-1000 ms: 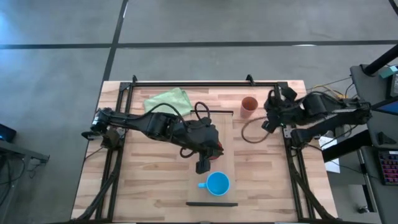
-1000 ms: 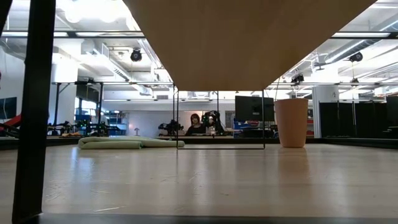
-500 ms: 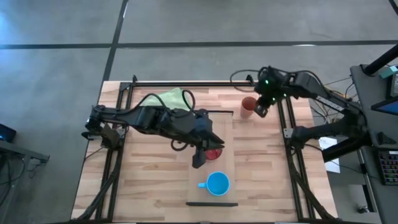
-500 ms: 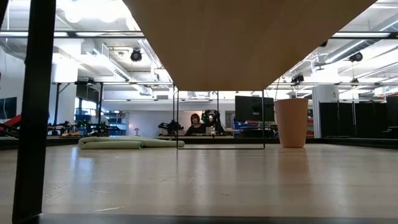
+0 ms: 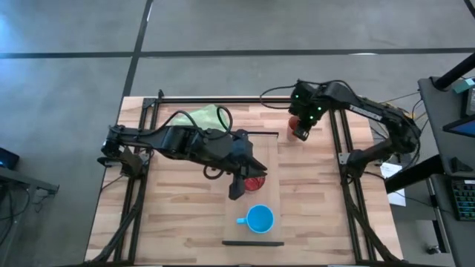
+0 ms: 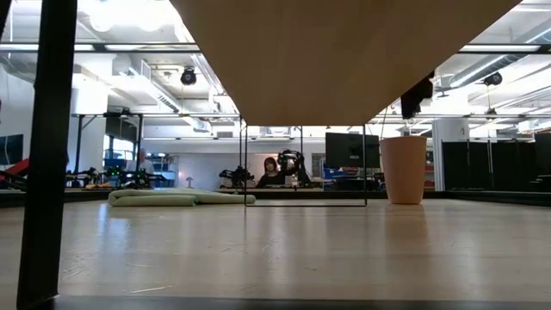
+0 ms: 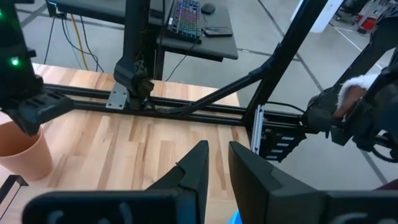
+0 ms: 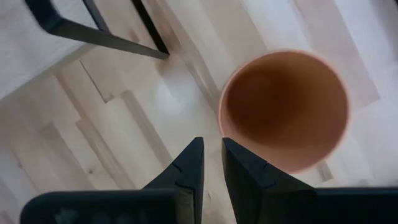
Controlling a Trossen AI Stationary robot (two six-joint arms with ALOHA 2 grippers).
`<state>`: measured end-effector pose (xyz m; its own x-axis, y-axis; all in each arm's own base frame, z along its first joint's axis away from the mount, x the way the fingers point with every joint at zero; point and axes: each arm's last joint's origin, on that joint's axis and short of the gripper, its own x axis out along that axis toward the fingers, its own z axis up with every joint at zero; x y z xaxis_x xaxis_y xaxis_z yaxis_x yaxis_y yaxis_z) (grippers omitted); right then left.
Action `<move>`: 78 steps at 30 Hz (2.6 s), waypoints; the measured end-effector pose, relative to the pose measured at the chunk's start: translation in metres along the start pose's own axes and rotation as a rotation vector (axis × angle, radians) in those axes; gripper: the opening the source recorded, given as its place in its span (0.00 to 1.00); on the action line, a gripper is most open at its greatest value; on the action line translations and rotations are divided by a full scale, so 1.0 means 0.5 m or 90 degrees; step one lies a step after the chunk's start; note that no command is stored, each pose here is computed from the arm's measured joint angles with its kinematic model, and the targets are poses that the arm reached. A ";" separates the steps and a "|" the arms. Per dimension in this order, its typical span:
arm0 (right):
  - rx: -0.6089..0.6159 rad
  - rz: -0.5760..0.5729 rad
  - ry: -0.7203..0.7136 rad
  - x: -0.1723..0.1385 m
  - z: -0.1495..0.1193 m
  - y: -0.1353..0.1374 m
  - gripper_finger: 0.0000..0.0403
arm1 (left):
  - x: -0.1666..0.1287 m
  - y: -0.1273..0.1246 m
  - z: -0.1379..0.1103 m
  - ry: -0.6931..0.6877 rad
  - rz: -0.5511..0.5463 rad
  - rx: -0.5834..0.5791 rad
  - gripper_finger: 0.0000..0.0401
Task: Stack small to large cups/mugs on shelf
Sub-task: Put the brown cup on the shelf
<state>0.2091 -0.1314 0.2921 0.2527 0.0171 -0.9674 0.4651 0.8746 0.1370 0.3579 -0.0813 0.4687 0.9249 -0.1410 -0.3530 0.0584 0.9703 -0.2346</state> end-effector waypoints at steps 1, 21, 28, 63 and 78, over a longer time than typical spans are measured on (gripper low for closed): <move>-0.001 0.000 0.005 0.005 0.003 -0.001 0.13 | 0.000 0.000 0.000 0.001 0.000 0.000 0.12; 0.010 -0.004 -0.001 0.040 0.023 -0.009 0.13 | 0.002 0.001 -0.004 0.010 0.003 0.001 0.12; 0.012 -0.054 0.013 0.056 0.017 -0.016 0.13 | 0.002 0.001 -0.004 0.010 0.003 0.001 0.12; 0.017 0.002 -0.007 0.054 0.015 -0.009 0.13 | 0.002 0.002 -0.005 0.011 0.003 0.005 0.12; 0.020 -0.002 0.010 0.071 0.007 -0.011 0.13 | 0.002 0.002 -0.004 0.010 0.003 0.005 0.12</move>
<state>0.2182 -0.1373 0.2575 0.2374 0.0221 -0.9712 0.4921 0.8592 0.1398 0.3581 -0.0811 0.4661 0.9191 -0.1398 -0.3683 0.0574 0.9724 -0.2260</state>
